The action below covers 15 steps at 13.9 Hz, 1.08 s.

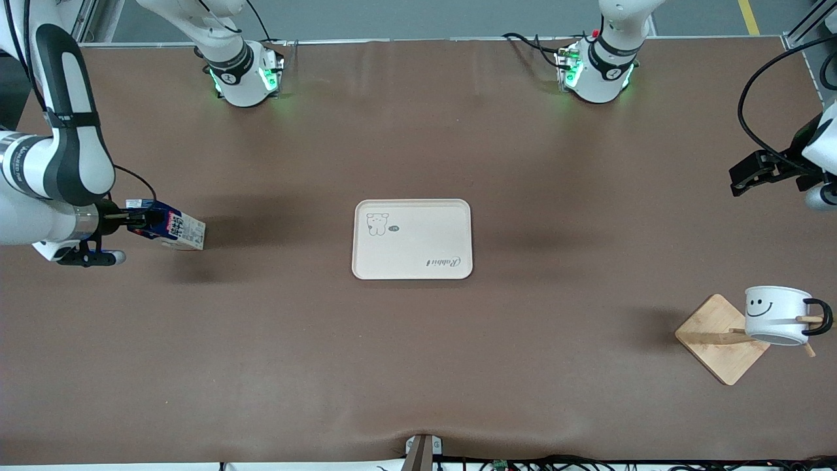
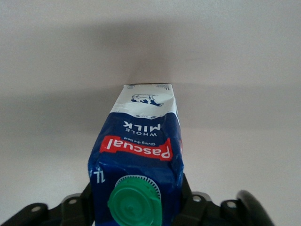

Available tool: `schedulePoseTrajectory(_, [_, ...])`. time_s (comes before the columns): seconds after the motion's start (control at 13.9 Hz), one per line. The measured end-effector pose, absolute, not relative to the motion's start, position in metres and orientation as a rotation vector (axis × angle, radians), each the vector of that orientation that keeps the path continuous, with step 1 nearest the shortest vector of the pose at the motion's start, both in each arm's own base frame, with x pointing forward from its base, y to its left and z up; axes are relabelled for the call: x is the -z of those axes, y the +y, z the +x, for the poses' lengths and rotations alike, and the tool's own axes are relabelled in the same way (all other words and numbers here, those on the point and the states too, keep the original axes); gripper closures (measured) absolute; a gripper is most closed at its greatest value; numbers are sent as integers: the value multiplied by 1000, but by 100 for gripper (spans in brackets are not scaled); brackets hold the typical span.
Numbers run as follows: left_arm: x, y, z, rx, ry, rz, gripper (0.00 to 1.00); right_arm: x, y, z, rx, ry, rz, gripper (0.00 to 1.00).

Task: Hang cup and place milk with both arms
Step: 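Set the milk carton on the table and open the right gripper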

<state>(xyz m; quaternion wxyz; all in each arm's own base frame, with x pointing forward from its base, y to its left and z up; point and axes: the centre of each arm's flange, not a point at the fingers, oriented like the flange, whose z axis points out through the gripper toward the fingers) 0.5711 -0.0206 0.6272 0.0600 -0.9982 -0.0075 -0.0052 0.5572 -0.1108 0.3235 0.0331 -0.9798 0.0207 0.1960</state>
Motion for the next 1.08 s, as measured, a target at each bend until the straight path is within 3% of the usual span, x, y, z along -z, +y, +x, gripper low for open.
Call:
schedulePoseTrajectory(0.22, [-632, -29, 569, 26, -5, -3019, 0, -317, -116, 555, -625, 84, -3007, 1])
schedulePoseTrajectory(0.43, [-640, -38, 562, 31, 8, -3012, 0, -347, -115, 565, -655, 74, -2995, 0])
schedulePoseTrajectory(0.72, [-640, -53, 559, 21, 15, -3017, 0, -428, -102, 593, -564, 28, -3020, 0])
schedulePoseTrajectory(1.08, [-639, -47, 557, 12, -16, -3036, 0, -572, -53, 631, -126, -106, -3092, 0])
